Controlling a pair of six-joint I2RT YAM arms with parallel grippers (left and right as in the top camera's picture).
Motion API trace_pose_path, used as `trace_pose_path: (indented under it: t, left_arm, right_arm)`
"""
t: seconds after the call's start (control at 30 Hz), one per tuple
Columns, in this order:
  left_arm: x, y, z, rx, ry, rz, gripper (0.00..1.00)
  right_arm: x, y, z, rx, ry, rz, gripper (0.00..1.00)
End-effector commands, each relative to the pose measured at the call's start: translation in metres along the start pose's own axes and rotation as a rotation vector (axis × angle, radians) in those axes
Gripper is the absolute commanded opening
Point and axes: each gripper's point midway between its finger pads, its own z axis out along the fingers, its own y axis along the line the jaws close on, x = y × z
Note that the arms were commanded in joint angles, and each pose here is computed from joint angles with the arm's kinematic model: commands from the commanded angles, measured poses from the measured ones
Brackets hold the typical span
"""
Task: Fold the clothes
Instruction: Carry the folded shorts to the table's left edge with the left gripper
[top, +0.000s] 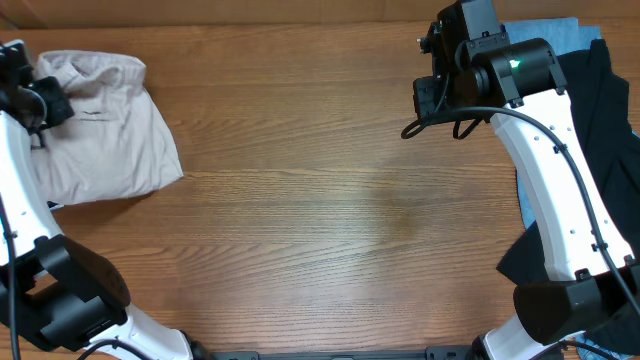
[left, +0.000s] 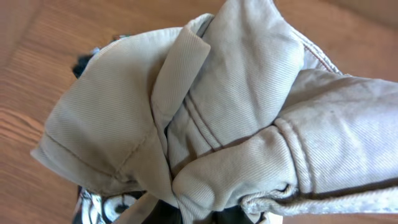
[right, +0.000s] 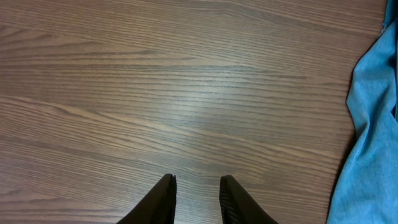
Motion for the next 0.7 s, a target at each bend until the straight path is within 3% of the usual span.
trace_pose_path:
  t: [0.0,0.67]
  left_arm:
    - [-0.03,0.011,-0.025,0.011,-0.116,0.005,0.04]
    - [-0.022,0.063,0.027,-0.024,-0.087,-0.069,0.04]
  right_arm:
    - [-0.001,-0.003,-0.003,0.011,-0.008,0.007,0.27]
    - [0.002,-0.004,-0.003,0.012,0.006,0.009,0.27]
